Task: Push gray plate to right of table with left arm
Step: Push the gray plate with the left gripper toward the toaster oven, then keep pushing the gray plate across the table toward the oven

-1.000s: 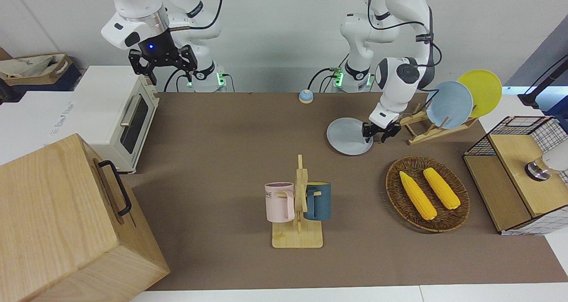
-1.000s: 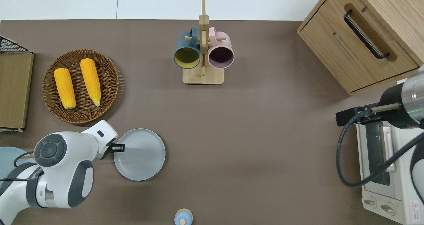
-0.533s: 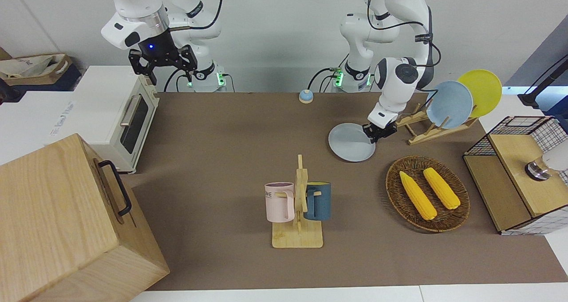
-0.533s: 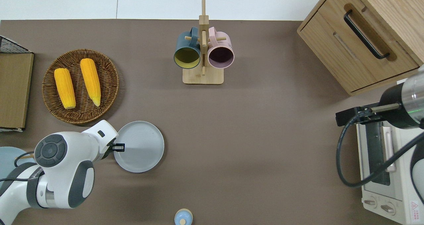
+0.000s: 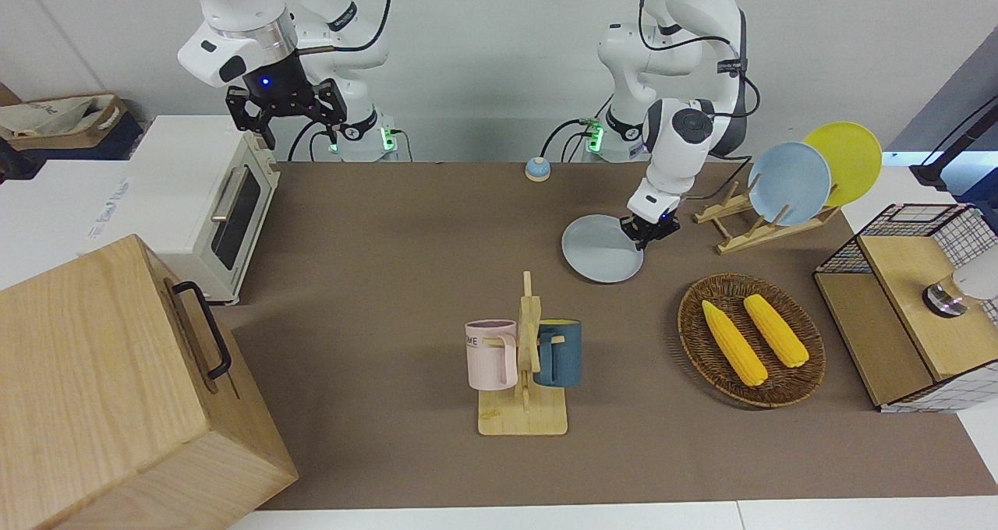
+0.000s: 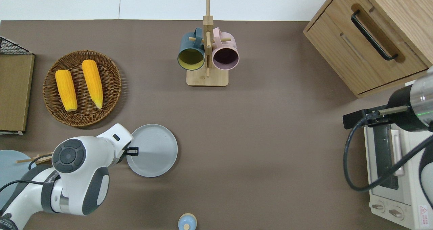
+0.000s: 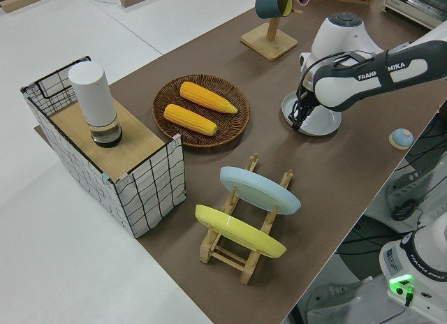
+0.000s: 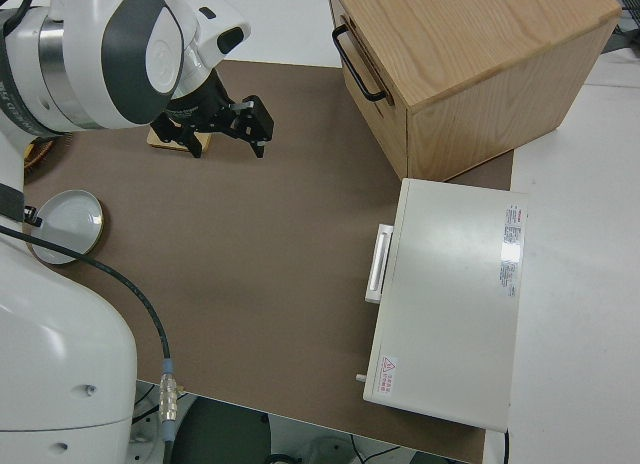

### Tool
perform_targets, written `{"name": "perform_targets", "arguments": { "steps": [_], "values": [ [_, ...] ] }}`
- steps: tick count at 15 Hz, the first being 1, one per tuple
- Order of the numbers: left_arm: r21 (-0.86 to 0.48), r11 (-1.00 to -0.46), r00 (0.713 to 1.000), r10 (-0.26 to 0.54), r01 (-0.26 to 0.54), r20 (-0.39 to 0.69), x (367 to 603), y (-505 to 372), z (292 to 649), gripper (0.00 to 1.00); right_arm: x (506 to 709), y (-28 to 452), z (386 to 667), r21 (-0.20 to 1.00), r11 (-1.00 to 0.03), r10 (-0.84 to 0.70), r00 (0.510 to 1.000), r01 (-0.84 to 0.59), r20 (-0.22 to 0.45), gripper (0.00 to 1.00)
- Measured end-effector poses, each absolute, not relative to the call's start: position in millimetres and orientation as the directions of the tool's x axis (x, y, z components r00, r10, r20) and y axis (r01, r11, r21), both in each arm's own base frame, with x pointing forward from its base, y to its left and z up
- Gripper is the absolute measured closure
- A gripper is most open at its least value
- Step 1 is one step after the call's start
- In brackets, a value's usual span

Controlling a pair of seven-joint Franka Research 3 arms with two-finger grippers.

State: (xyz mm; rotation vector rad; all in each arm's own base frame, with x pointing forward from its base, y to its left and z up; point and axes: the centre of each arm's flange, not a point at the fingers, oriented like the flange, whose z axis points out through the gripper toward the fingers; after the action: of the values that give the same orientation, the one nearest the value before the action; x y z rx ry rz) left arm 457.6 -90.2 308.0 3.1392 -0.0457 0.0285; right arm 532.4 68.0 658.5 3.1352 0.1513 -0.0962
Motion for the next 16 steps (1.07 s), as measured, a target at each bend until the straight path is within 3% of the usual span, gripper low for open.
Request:
{"name": "perform_targets", "arguments": {
  "steps": [16],
  "values": [
    [0.001,-0.997,0.997,0.075,0.075,0.026,429.3,-198.5,308.9,0.96,532.4,68.0,658.5,-0.002,-0.995,0.096,0.993,0.096,-0.061,0.01]
  ]
}}
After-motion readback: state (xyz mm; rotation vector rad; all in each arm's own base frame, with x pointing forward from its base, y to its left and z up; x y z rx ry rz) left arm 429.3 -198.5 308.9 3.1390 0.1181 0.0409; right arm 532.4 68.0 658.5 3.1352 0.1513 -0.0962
